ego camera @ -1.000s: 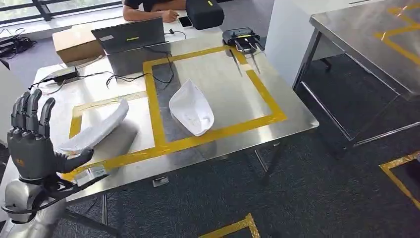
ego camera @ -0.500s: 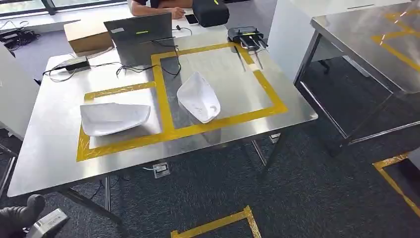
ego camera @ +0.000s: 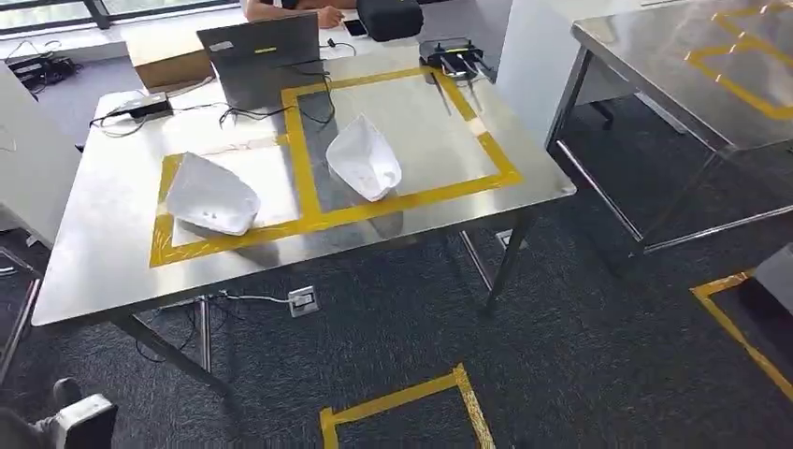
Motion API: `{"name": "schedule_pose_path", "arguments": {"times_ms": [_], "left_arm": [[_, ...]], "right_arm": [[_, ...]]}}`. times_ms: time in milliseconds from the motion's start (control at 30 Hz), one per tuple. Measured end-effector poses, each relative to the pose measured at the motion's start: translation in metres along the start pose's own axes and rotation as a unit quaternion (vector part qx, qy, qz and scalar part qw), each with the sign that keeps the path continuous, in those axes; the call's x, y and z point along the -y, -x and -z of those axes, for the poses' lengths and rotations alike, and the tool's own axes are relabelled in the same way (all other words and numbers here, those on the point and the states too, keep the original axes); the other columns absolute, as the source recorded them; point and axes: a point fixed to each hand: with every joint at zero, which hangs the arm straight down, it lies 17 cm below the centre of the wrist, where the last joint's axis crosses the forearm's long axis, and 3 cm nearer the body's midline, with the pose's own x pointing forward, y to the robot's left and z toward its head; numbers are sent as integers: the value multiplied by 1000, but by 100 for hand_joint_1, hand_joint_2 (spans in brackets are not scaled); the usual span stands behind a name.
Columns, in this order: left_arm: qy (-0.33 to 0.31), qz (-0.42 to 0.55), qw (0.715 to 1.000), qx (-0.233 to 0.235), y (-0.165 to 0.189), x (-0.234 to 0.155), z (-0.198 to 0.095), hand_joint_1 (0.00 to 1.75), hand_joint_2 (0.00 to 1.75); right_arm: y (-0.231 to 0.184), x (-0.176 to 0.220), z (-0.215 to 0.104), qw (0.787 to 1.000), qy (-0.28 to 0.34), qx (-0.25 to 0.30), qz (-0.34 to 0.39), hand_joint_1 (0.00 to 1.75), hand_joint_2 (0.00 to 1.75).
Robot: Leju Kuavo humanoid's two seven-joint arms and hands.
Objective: Take the parts from the cabinet and place them on the table.
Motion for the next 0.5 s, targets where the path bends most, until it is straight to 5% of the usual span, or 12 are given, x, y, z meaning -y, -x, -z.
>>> {"name": "schedule_pose_path", "arguments": {"times_ms": [233,333,400,500], "left_arm": [[81,-1,993,-82,57,49,-48,0,0],[170,54,976,-126,99,82,-85,0,0],[235,85,941,-226,150,92,-139,0,0],[344,127,811,-456,218,85,-273,0,0]], "right_arm": [[5,-12,-1,1000,-10,-9,-14,0,0],[-1,-13,-1,1000,-11,2,-17,0,0],[-11,-14,-1,1000,-12,22,-5,0,0],[-6,-15,-1,1000,-14,15,2,0,0]]}}
